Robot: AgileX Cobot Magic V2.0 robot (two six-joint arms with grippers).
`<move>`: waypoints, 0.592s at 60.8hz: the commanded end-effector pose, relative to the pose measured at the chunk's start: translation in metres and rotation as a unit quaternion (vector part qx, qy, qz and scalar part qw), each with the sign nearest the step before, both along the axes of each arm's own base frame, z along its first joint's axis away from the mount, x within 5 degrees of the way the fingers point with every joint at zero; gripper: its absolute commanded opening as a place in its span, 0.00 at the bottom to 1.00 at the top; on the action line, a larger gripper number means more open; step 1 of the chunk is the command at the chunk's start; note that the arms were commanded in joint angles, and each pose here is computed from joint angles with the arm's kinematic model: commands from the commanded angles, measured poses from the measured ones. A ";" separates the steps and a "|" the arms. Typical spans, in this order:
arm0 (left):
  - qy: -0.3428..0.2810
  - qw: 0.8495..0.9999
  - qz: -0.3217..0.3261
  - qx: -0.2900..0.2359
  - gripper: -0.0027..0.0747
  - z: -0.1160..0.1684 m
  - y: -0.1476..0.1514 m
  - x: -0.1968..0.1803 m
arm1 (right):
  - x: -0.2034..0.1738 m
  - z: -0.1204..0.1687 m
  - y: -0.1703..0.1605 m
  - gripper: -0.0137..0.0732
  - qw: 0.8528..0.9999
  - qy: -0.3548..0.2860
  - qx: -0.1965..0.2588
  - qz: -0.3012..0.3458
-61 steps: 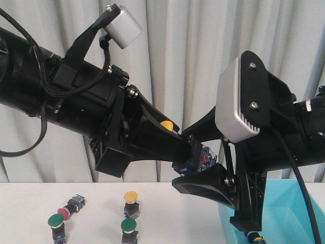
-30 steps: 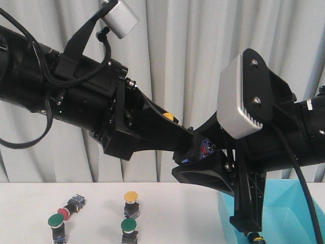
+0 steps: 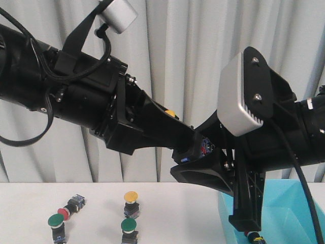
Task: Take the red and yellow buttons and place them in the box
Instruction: 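Pass the yellow button from the left gripper to the right gripper, then lower the right gripper with the yellow button into the blue box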
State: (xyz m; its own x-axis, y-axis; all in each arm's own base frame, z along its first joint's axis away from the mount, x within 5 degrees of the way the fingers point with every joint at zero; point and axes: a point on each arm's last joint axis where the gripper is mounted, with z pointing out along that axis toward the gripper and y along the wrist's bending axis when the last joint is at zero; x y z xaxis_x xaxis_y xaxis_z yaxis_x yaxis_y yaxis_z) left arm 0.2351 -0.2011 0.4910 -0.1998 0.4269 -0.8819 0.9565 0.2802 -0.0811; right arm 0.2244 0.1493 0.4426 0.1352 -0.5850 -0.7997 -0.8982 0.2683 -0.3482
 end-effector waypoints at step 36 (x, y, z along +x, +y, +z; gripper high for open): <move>-0.104 0.985 0.080 -0.108 0.77 0.049 0.019 -0.016 | -0.003 0.015 -0.006 0.15 0.999 -0.024 0.017 -0.035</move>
State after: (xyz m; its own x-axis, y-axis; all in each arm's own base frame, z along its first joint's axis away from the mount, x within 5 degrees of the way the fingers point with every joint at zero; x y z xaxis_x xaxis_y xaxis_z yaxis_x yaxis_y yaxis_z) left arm 0.2378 -0.1989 0.5016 -0.1706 0.3543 -0.9195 0.9380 0.3441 -0.0414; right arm 0.2253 0.1478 0.4410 0.1199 -0.6021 -0.7894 -0.8958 0.2772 -0.3474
